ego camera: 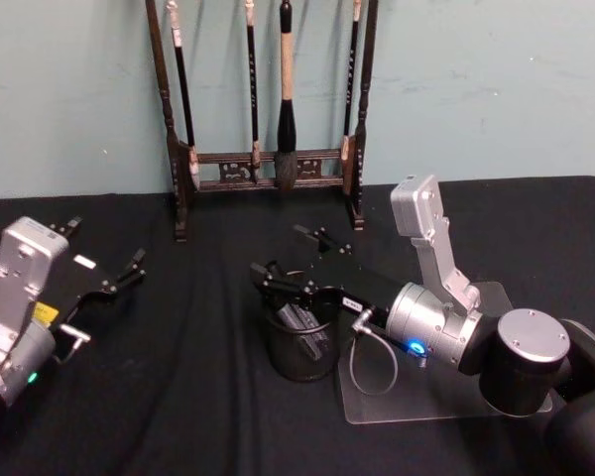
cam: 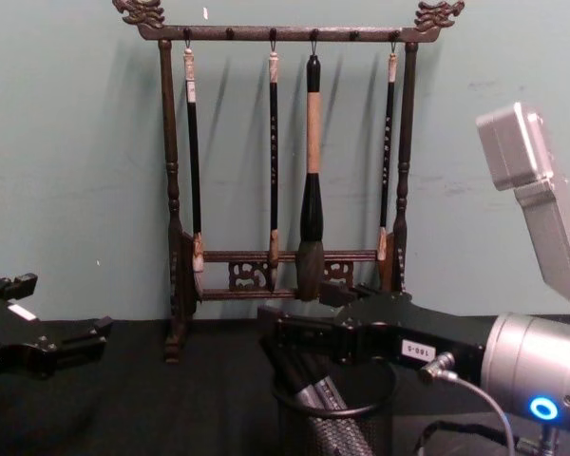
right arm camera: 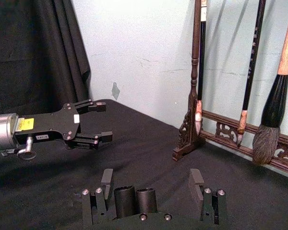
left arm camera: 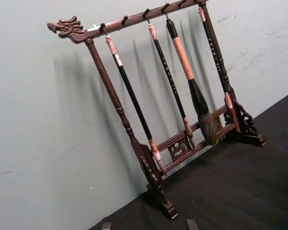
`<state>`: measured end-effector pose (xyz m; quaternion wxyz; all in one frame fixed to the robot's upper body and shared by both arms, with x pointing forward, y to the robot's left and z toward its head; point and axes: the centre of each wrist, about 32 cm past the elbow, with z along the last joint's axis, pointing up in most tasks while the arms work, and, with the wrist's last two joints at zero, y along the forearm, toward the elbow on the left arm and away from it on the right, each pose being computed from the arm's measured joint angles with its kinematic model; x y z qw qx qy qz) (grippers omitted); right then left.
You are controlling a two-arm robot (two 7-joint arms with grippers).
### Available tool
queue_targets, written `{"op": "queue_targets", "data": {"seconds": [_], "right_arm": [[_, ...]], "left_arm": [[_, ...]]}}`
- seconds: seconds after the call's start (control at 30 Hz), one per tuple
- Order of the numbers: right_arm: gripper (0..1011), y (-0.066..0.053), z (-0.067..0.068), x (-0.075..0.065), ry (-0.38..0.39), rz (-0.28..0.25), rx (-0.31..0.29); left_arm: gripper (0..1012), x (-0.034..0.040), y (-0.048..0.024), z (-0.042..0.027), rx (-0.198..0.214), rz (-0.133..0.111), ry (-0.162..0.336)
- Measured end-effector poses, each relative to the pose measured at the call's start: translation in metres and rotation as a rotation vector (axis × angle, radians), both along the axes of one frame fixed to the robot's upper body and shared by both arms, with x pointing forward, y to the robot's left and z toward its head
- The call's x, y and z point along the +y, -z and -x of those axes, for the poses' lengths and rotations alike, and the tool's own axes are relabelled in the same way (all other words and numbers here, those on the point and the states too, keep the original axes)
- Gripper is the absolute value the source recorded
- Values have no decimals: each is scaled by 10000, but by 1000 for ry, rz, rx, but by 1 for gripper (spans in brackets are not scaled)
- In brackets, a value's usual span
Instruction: Pick up the water-based marker from the table and place it into the pen holder.
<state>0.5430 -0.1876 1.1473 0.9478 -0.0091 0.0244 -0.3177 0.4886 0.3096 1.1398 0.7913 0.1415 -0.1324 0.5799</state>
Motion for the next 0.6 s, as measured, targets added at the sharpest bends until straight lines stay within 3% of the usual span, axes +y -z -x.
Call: {"op": "queue_targets", "data": {"seconds": [0.23, 0.33, 0.6], "right_arm": [[1000, -6, -5, -17, -7, 0, 5], [1000, -110, -8, -68, 6, -2, -27], [1000, -250, 44, -245, 80, 16, -75]], "left_arm": [[1009, 0, 0, 0, 0, 0, 0], [1009, 0, 0, 0, 0, 0, 0], [1009, 0, 0, 0, 0, 0, 0]]}}
